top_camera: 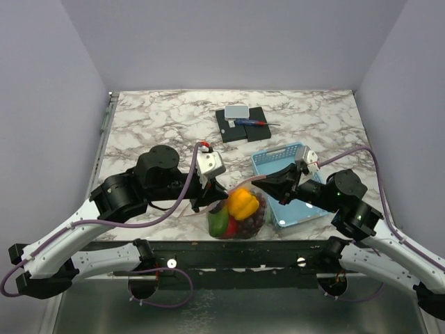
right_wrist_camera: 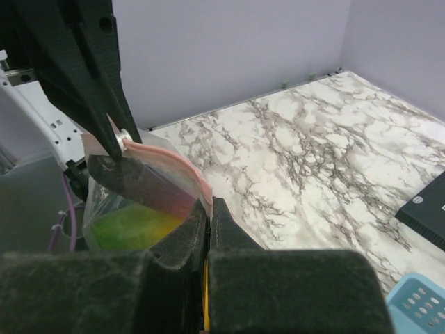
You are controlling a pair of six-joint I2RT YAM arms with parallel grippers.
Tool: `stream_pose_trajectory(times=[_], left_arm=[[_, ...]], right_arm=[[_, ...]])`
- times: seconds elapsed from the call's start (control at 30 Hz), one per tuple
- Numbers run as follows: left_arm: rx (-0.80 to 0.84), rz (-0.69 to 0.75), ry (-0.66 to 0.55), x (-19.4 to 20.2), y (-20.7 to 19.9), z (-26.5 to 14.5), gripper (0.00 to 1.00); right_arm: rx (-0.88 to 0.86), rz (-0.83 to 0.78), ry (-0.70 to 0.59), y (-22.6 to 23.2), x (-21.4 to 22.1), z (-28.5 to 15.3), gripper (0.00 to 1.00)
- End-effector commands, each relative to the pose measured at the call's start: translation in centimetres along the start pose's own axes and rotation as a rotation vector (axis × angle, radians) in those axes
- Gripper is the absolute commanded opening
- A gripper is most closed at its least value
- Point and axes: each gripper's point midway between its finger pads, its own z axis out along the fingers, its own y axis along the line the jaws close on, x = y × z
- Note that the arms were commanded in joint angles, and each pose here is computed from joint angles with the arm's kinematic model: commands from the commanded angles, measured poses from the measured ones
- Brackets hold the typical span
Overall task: Place the food in the zip-top bag and seal the zipper
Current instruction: Zip the zipper food storage bag at the center of the board.
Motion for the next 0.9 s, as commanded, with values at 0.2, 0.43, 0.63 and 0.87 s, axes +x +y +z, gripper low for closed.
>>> stream_pose_trajectory(times=[0.2,0.43,0.63,0.87], left_arm=[[-0.082,-0.079,0.012,1.3,0.0,-3.3,0.00],[-0.116,-0.108,-0.014,1.2,0.2,-4.4,0.00],[-0.128,-0.134,-0.025,1.4,0.1,-4.9,0.00],[-0.144,-0.159,-0.034,1.6,0.1,-5.4,0.00]], right_arm=[[0.269,-0.069,-0.092,-5.0,-2.0,-0.6,0.01],[0.385,-0.063,-0.092,-7.0,-1.4,-1.1,0.00],[0.491,-0.047,-0.099,-8.8,-1.1,-1.7,0.01],[0.605,-0.023,-0.088,-10.6,-0.4,-2.3,0.00]])
